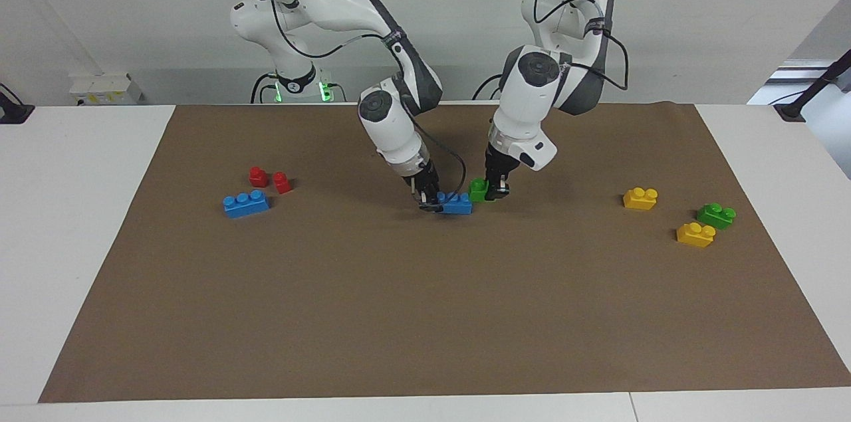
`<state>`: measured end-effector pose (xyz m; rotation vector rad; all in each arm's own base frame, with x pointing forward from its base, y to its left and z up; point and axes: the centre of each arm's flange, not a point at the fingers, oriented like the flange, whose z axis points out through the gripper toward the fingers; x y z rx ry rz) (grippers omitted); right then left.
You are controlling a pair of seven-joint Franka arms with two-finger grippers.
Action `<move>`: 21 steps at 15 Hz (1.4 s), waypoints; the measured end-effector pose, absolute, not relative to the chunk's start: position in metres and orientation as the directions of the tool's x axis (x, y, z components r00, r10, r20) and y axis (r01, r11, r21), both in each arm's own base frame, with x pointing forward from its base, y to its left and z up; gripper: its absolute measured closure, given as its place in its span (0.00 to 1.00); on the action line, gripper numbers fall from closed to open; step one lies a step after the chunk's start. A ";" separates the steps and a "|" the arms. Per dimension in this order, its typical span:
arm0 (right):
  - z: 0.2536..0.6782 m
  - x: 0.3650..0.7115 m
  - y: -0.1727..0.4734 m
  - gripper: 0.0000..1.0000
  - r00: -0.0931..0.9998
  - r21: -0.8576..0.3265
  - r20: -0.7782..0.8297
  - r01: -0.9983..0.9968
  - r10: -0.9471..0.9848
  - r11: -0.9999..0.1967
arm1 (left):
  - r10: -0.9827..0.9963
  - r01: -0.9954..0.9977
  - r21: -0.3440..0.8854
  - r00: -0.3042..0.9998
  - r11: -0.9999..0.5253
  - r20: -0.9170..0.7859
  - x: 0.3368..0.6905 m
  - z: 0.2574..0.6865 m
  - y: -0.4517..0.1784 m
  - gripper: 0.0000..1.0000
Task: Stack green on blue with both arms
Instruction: 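Lower the green brick onto the blue brick with the left gripper, then open both grippers and lift them off the stacked bricks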
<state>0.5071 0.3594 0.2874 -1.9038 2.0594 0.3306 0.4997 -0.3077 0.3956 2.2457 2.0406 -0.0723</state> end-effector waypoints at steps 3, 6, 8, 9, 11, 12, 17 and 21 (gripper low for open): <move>0.287 0.507 0.359 0.66 -0.064 -0.044 -0.382 -0.995 -0.922 0.087 | 0.993 0.995 0.053 0.087 -0.083 -0.080 0.484 0.390 -0.328 0.66; 0.287 0.507 0.359 0.66 -0.064 -0.044 -0.382 -0.995 -0.922 0.088 | 0.995 0.996 0.042 0.080 -0.078 -0.063 0.468 0.382 -0.345 0.66; 0.287 0.508 0.359 0.66 -0.065 -0.045 -0.382 -0.995 -0.922 0.089 | 0.997 0.997 0.044 0.066 -0.064 -0.039 0.465 0.375 -0.348 0.66; 0.287 0.508 0.359 0.66 -0.065 -0.045 -0.382 -0.995 -0.922 0.089 | 0.998 0.997 0.053 0.056 -0.055 -0.028 0.465 0.372 -0.349 0.66; 0.287 0.508 0.359 0.66 -0.065 -0.045 -0.382 -0.995 -0.922 0.089 | 0.999 0.997 0.067 0.046 -0.045 -0.019 0.467 0.366 -0.351 0.66; 0.287 0.508 0.358 0.66 -0.066 -0.045 -0.382 -0.995 -0.922 0.089 | 0.999 0.996 0.073 0.045 -0.043 -0.023 0.468 0.365 -0.351 0.66; 0.287 0.508 0.359 0.66 -0.065 -0.045 -0.382 -0.995 -0.922 0.089 | 0.998 0.994 0.093 0.052 -0.049 -0.025 0.471 0.355 -0.356 0.66; 0.287 0.508 0.359 0.66 -0.061 -0.047 -0.382 -0.995 -0.922 0.086 | 0.998 0.993 0.097 0.066 -0.064 -0.012 0.471 0.346 -0.358 0.66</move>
